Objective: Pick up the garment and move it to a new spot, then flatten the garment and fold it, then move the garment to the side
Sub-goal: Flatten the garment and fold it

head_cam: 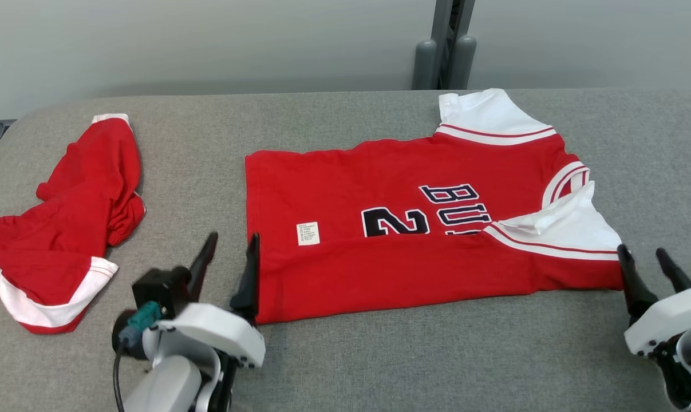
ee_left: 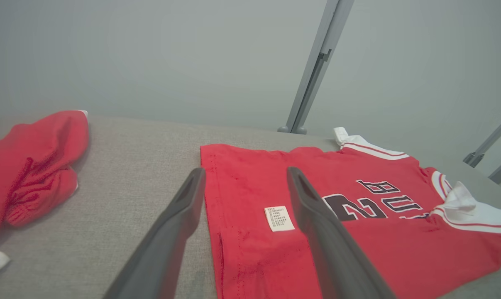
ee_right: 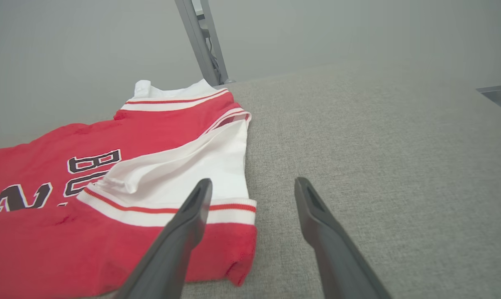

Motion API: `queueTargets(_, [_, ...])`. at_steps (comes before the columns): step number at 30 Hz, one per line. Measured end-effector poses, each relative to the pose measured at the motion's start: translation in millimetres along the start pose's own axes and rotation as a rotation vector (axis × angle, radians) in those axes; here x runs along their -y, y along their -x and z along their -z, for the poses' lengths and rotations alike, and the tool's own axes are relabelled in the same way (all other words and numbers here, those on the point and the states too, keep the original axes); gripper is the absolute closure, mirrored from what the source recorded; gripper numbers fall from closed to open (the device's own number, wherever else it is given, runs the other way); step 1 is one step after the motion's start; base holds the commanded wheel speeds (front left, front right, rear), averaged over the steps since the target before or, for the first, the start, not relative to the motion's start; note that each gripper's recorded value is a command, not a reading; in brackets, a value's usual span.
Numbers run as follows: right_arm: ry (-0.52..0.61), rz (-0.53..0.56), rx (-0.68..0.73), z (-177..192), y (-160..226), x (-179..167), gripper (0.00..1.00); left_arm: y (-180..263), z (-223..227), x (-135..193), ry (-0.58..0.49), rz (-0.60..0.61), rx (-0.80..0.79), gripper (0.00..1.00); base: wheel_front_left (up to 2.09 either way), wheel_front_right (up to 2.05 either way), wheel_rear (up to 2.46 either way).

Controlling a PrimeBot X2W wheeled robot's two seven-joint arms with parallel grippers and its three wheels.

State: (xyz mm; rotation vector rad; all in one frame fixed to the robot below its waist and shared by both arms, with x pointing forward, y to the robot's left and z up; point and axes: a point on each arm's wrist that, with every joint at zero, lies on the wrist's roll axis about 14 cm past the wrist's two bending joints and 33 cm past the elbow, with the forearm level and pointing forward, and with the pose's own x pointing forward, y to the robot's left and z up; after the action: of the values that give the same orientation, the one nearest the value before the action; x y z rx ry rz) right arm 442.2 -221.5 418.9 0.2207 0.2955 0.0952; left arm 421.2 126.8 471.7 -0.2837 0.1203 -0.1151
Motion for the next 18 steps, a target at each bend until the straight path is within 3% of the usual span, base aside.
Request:
queueTargets(6, [-0.061, 0.016, -0.025, 20.1, 8.0, -6.6, 0.00, 18.2, 39.6, 6.4, 0.067, 0.004, -0.104, 0.00, 0.00, 0.00, 0.00])
queueTargets(18, [-0.094, 0.015, -0.087, 40.8, 4.7, -13.4, 0.00, 31.8, 92.4, -4.0, 0.010, -0.024, -0.302, 0.00, 0.00, 0.00, 0.00])
